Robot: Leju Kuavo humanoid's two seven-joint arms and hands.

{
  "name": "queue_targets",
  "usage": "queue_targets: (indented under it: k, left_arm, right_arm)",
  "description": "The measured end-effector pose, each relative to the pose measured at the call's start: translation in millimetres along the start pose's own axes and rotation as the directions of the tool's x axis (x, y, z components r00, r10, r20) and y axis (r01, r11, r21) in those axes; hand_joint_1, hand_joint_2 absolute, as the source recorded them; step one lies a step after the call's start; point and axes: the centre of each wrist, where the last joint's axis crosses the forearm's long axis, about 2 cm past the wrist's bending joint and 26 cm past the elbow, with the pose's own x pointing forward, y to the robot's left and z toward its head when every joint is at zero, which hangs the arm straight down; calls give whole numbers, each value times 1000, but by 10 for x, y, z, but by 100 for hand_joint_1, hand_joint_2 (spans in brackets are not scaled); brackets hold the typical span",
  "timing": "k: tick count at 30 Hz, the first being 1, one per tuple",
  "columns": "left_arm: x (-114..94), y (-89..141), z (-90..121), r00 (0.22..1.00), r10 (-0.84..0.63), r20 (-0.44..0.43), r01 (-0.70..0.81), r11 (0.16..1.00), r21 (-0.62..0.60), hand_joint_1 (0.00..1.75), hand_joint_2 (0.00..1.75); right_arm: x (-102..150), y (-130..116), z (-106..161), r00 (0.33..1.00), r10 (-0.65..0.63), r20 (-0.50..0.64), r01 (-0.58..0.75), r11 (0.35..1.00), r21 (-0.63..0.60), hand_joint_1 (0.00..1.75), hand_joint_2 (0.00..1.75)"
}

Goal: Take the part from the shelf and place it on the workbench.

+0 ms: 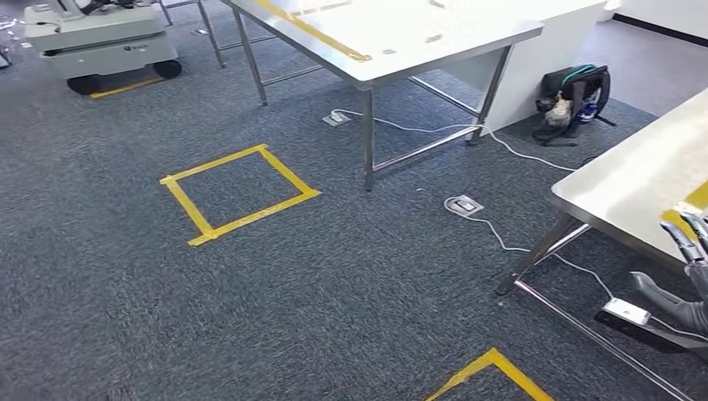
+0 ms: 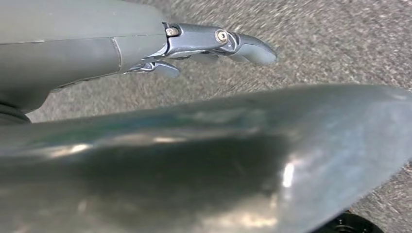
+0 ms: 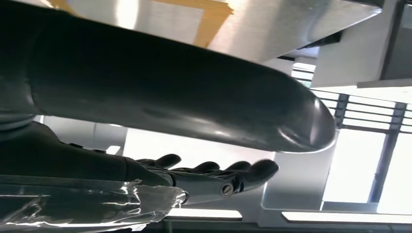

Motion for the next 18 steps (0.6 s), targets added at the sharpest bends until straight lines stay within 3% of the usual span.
queue_targets:
  k: [18]
  left_arm:
    - [5, 45, -3, 1000, 9, 0, -9, 1000, 7, 0, 0]
  right_arm:
    - [51, 0, -87, 1000, -15, 8, 15, 1000, -15, 0, 0]
